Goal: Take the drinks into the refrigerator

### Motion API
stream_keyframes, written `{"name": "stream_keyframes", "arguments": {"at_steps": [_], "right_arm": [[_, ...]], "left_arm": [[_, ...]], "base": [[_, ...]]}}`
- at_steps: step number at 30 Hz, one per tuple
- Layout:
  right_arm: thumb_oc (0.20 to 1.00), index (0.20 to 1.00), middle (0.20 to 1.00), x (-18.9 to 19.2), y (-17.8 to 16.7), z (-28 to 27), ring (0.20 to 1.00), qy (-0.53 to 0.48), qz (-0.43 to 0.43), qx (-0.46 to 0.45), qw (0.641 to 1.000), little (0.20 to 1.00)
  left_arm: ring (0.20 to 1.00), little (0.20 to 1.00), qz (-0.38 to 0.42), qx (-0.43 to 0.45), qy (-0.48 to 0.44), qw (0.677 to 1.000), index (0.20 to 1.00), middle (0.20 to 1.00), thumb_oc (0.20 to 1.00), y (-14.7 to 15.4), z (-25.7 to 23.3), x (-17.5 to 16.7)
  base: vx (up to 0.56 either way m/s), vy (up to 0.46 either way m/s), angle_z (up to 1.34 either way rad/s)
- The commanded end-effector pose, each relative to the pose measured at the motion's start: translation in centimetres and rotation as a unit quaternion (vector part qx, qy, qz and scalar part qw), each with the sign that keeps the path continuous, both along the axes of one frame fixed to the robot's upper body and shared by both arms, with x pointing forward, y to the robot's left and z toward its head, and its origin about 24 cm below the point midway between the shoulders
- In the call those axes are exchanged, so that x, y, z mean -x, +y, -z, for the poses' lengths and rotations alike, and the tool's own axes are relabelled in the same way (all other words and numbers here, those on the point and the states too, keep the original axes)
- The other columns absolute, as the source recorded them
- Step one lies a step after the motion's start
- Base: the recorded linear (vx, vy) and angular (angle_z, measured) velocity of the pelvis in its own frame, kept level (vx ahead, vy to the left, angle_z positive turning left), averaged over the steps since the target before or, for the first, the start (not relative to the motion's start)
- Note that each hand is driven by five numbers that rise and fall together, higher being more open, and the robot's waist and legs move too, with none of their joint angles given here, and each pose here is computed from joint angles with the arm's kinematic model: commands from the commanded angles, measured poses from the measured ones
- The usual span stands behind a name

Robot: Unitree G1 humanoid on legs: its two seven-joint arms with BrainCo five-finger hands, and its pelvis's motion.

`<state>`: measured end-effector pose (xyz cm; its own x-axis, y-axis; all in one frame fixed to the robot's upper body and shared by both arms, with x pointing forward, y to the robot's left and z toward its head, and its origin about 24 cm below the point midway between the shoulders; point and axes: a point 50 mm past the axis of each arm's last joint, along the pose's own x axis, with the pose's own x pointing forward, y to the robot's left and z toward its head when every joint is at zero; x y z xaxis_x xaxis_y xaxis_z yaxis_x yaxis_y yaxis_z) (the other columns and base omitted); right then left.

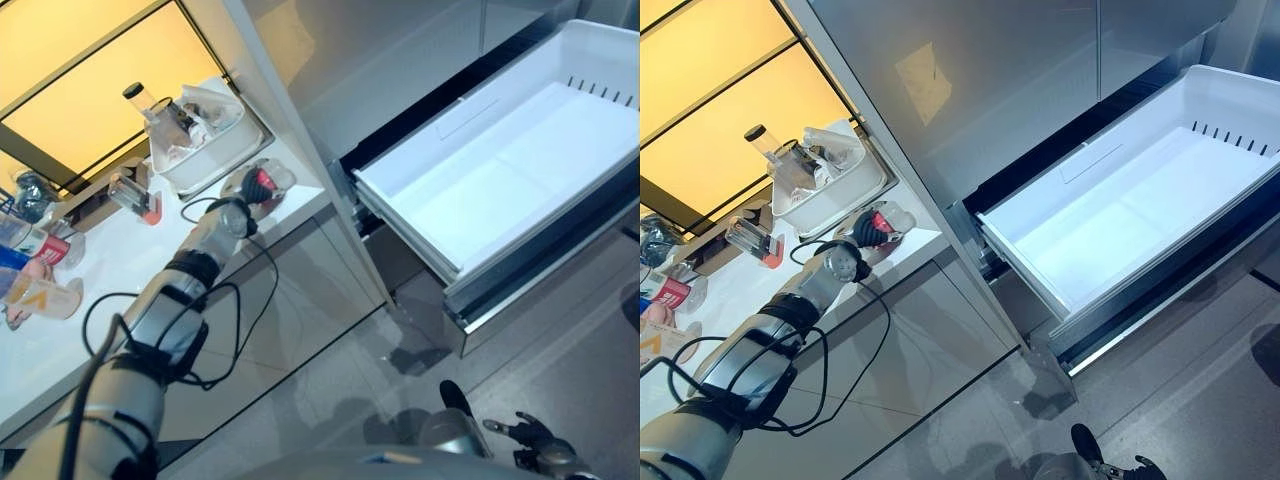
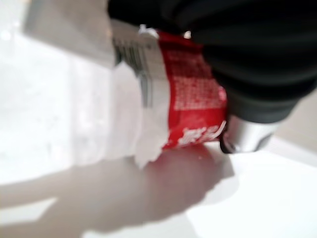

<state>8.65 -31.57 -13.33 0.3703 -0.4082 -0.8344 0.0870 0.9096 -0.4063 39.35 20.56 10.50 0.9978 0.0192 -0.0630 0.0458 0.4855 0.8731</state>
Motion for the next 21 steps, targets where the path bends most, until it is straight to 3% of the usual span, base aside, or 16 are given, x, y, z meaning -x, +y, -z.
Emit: {"name": "stream_keyframes", "arguments": {"at_steps": [1,8,10,12,19,21], "right_arm": [[1.000,1.000,1.000,0.6,2.2,1.1,1.000,0.003,-0.001,-0.025,1.000,1.000],[1.000,1.000,1.000,0.7,2.8,1.3,1.000,-0.002,0.001,-0.032,0.999,1.000],[1.000,1.000,1.000,0.6,3.3,1.5,1.000,-0.002,-0.006,-0.037,0.999,1.000],[1.000,1.000,1.000,0.7,3.3,1.5,1.000,-0.001,-0.006,-0.038,0.999,1.000],[1.000,1.000,1.000,0.3,3.4,1.4,1.000,-0.003,-0.014,-0.041,0.999,1.000],[1.000,1.000,1.000,0.5,3.5,1.5,1.000,0.002,-0.016,-0.045,0.999,1.000]], "left_arm": [[0.200,0.200,-0.094,0.007,0.126,0.987,0.200,0.200,0.200,5.4,7.4,4.4],[0.200,0.200,-0.126,0.117,0.070,0.983,0.200,0.200,0.200,6.3,7.2,5.2],[0.200,0.200,-0.098,0.171,0.008,0.980,0.200,0.200,0.200,3.8,4.7,3.5],[0.200,0.200,-0.087,0.180,-0.016,0.980,0.200,0.200,0.200,3.3,3.6,3.1],[0.200,0.200,-0.062,0.277,-0.098,0.954,0.200,0.200,0.200,4.1,0.7,3.8],[0.200,0.200,-0.049,0.336,-0.125,0.932,0.200,0.200,0.200,4.1,-0.4,4.1]], "base": [[0.00,0.000,0.00],[0.00,0.000,0.00],[0.00,0.000,0.00],[0.00,0.000,0.00],[0.00,0.000,0.00],[0.00,0.000,0.00]]}}
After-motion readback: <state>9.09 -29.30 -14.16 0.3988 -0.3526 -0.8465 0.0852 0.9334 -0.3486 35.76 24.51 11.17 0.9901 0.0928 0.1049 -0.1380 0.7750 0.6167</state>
